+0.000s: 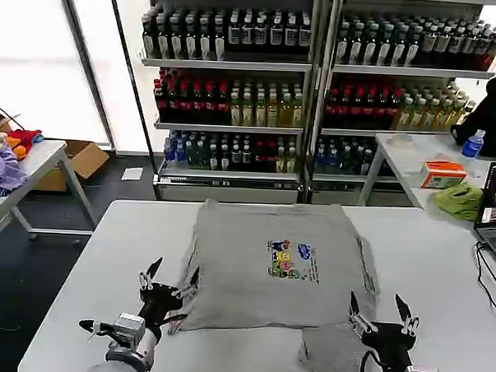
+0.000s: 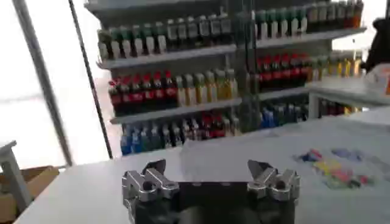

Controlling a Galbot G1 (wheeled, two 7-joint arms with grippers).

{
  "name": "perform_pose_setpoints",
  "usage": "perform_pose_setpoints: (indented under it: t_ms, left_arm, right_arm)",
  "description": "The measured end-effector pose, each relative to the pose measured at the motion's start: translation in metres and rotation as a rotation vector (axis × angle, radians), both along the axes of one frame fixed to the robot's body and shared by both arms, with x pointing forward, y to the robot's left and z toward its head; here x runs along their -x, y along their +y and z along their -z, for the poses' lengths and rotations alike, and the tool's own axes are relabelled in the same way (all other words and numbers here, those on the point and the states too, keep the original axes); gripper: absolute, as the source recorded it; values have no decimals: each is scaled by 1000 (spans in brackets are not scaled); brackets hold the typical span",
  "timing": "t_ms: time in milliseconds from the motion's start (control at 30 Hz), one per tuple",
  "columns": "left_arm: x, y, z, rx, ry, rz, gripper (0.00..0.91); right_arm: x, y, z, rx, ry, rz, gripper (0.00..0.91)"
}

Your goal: Fold and organize the clothes.

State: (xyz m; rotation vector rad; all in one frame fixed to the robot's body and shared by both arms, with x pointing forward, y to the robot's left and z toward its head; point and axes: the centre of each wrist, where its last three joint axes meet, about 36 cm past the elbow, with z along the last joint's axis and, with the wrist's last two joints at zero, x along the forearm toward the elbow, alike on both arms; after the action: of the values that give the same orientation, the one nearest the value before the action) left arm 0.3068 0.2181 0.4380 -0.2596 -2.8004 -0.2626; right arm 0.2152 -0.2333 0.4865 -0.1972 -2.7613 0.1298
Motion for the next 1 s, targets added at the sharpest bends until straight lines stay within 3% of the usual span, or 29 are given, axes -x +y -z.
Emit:
perform_pose_setpoints:
  t_ms: [200,500,1000]
  left_arm:
    - [5,9,11,-48,95,38,907]
    - [14,17,21,-89,186,62,907]
    - [25,16,22,-62,249,80,907]
  right_arm:
    - [13,-2,4,13,83,25,907]
    - [27,-1,16,-20,187,22,907]
    - [35,9,42,-89,267,29,907]
